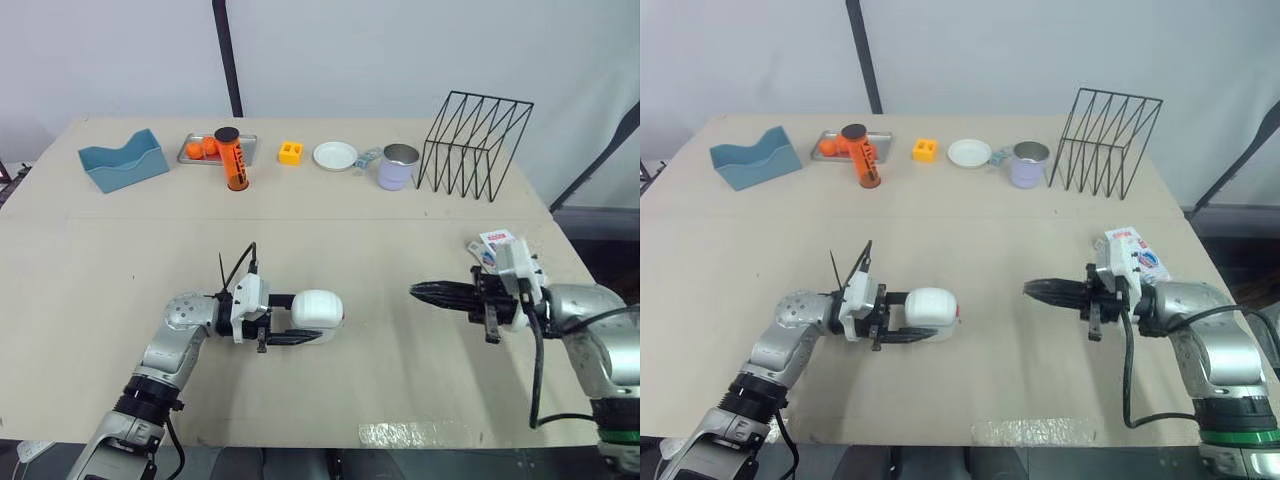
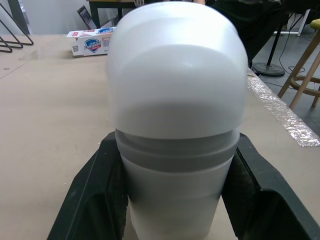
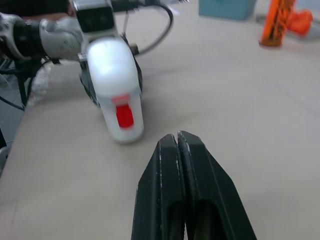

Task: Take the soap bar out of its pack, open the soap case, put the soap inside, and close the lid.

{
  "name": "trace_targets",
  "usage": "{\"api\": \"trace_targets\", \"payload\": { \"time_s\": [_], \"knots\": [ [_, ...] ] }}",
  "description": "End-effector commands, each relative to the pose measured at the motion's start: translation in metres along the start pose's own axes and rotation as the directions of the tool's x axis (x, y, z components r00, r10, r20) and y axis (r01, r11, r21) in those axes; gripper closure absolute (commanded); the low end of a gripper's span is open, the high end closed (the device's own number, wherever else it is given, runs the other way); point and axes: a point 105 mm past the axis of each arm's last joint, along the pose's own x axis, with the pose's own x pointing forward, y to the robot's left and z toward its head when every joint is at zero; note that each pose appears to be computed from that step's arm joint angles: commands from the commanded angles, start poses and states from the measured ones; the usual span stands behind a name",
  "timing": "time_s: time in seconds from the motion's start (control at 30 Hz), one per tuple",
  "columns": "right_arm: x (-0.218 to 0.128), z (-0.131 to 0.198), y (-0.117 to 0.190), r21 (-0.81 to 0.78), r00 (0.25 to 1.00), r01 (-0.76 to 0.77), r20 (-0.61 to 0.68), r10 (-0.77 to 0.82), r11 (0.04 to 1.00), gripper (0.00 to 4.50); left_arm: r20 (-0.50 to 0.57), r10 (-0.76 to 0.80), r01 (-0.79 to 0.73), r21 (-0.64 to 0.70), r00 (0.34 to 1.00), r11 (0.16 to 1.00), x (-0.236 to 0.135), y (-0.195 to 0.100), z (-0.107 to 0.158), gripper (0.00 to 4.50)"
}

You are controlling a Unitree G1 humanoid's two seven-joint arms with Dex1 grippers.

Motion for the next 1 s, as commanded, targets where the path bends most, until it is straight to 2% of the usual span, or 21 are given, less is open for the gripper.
{"api": "trace_targets", "payload": {
  "time_s": [0.03, 0.17, 0.53, 1.0],
  "knots": [
    [0.021, 0.028, 0.007, -0.057, 0.998, -0.043, 0.045, 0.046, 0.997, 4.40, -0.016, -0.011, 0.011, -0.003, 1.000, 1.000, -0.001, -0.002, -0.002, 2.58],
    [0.042, 0.041, 0.016, -0.082, 0.996, -0.086, 0.024, 0.088, 0.993, 4.40, -0.016, -0.007, 0.007, 0.007, 1.000, 1.000, -0.001, -0.002, -0.002, 2.58],
    [0.080, 0.045, 0.034, -0.101, 0.989, -0.143, -0.047, 0.139, 0.985, 4.40, -0.017, -0.002, 0.002, 0.015, 1.000, 1.000, -0.001, -0.002, -0.002, 2.58],
    [0.094, 0.034, 0.041, -0.094, 0.983, -0.168, -0.089, 0.160, 0.981, 4.40, -0.020, -0.002, 0.002, 0.009, 1.000, 1.000, 0.000, -0.004, -0.003, 2.58]
  ]
}}
